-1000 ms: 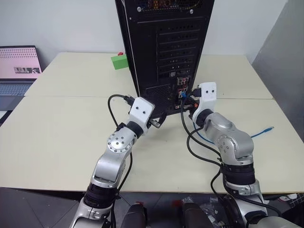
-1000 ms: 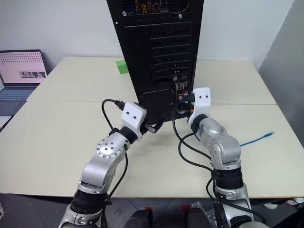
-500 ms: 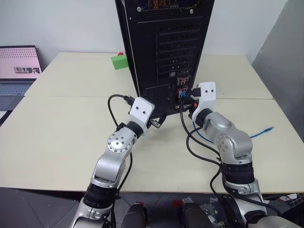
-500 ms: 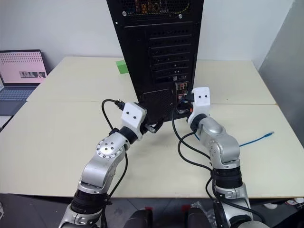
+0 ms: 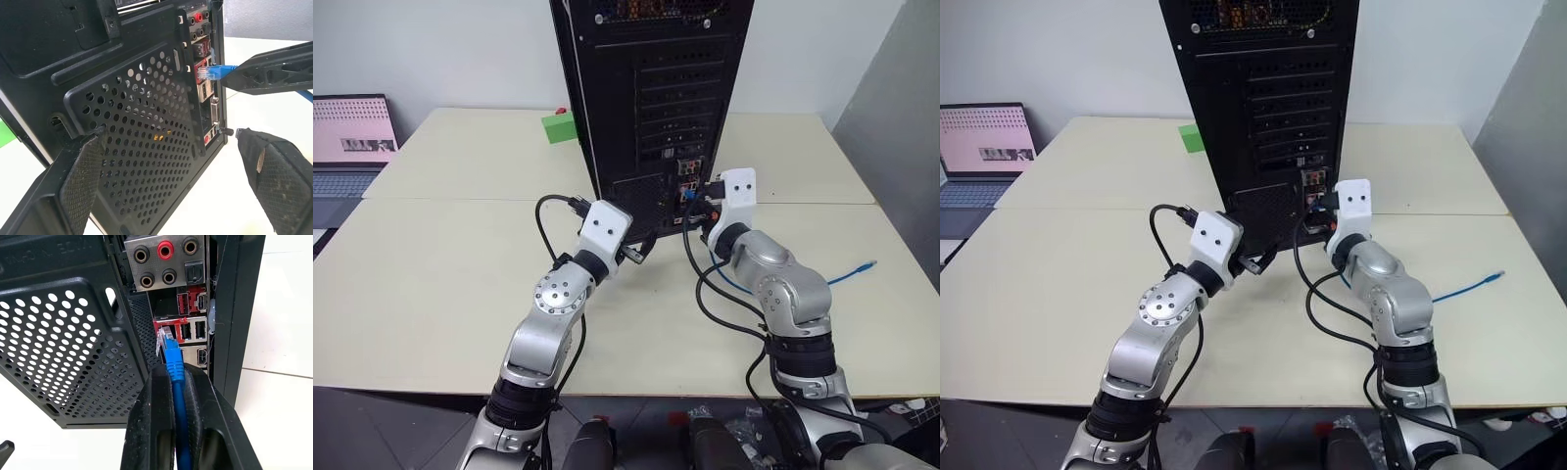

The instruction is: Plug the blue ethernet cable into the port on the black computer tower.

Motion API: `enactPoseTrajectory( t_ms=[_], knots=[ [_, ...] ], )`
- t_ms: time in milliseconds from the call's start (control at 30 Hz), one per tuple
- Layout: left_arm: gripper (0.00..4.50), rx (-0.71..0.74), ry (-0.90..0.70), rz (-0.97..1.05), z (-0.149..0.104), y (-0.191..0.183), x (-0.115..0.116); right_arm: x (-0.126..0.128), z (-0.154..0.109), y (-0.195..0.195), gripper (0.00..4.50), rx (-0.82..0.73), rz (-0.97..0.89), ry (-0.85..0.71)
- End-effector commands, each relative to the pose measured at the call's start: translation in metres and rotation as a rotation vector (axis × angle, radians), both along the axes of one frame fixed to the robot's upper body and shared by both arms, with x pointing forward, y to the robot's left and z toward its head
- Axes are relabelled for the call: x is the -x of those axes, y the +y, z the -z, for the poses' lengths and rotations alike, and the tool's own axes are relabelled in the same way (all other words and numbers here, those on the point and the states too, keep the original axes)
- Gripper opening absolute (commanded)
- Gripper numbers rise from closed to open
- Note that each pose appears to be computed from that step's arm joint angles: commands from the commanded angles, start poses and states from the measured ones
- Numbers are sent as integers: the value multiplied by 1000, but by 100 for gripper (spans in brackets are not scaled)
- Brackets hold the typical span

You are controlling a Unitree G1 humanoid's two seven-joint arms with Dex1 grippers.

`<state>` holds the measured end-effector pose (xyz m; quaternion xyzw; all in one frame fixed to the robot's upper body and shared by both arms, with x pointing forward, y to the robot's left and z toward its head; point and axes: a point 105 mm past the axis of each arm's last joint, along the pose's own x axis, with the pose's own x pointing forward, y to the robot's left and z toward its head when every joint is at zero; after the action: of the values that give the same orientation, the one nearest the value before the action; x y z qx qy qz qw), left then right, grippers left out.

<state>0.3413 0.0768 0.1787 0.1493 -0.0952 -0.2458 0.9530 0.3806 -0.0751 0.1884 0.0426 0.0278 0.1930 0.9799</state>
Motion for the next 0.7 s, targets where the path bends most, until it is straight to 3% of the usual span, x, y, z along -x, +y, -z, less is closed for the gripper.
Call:
enactPoseTrajectory(
  t_ms=[33, 700],
  knots=[
    [445, 8, -62, 10, -14, -3, 5, -4, -16, 1, 0, -1, 12, -61],
    [445, 4, -67, 13, -15, -3, 5, -5, -27, 11, 0, -27, 38, -87]
  ],
)
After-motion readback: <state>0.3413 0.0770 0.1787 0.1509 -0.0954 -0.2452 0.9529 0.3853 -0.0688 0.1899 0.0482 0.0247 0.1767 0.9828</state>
